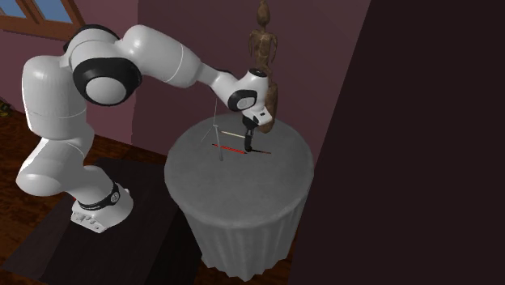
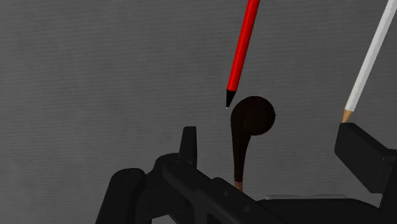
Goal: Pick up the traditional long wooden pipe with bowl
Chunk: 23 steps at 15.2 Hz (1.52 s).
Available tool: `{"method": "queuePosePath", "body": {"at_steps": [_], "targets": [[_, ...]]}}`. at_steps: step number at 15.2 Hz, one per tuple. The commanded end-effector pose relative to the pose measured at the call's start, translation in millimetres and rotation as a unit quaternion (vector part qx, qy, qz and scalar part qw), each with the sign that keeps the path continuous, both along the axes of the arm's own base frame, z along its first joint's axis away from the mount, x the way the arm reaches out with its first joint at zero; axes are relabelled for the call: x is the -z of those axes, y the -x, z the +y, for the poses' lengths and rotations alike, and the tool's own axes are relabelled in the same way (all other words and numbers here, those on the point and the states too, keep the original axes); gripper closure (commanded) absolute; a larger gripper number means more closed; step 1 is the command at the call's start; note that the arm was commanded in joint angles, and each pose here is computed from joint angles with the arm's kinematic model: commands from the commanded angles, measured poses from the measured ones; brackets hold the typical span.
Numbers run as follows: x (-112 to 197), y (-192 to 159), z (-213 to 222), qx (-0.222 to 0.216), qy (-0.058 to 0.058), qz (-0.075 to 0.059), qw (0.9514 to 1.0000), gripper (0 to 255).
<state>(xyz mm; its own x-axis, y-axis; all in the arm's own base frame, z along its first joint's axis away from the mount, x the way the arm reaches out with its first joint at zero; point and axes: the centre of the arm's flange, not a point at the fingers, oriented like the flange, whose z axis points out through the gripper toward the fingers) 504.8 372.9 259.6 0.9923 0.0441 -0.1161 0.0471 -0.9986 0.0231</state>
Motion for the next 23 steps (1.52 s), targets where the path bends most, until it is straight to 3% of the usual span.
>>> {"method": "queuePosePath", "body": {"at_steps": [1, 8, 9, 18, 23], "targets": [[11, -2, 3, 0.0, 0.001, 0.0, 1.0, 0], [40, -2, 3, 0.0, 0.001, 0.0, 1.0, 0], [41, -2, 2, 0.0, 0.001, 0.0, 1.0, 255], [40, -2, 3, 0.0, 0.001, 0.0, 1.0, 255], [14, -2, 3, 0.0, 0.001, 0.0, 1.0, 255]]}}
